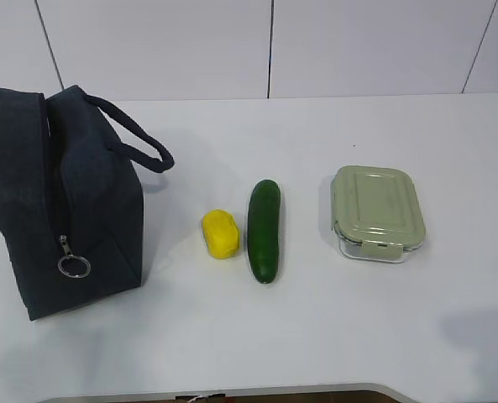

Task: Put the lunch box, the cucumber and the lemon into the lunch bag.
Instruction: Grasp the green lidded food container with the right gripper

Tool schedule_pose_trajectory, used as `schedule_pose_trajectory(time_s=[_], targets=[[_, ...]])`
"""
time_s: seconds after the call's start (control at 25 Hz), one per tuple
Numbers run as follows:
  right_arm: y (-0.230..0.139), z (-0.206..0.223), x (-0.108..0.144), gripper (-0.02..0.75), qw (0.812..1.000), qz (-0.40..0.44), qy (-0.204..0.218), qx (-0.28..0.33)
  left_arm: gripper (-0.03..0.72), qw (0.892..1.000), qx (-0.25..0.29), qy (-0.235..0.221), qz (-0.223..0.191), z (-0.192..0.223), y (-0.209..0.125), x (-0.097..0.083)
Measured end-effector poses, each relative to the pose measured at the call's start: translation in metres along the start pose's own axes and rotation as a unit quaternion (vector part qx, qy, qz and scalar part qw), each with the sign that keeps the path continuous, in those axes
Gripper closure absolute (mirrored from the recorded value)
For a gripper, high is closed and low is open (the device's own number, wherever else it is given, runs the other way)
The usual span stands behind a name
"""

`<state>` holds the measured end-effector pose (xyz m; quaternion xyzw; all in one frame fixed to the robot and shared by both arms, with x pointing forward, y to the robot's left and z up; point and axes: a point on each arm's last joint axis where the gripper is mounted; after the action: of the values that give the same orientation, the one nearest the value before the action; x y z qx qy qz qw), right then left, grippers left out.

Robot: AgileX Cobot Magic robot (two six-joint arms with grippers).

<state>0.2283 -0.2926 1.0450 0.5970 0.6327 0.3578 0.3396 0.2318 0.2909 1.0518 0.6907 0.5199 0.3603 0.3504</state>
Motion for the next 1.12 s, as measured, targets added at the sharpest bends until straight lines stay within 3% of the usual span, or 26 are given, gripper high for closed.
schedule_pose_trajectory(time_s=[1.12], targets=[[0.0000,0.0000,0.0000,0.384,1.000,0.000,0.000,0.000,0.383,1.000,0.000,0.000,0.000,0.0000,0.0000,0.0000]])
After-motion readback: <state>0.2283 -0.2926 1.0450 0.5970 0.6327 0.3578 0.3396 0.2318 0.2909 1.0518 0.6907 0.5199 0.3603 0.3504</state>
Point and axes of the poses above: a point on each arm's last joint axis where the gripper is mounted, z pointing out along that axis toward the gripper, x along the wrist's bending axis when the last joint is at zero, y = z × x, and after that the axes turned 5 degrees about z, right-handed
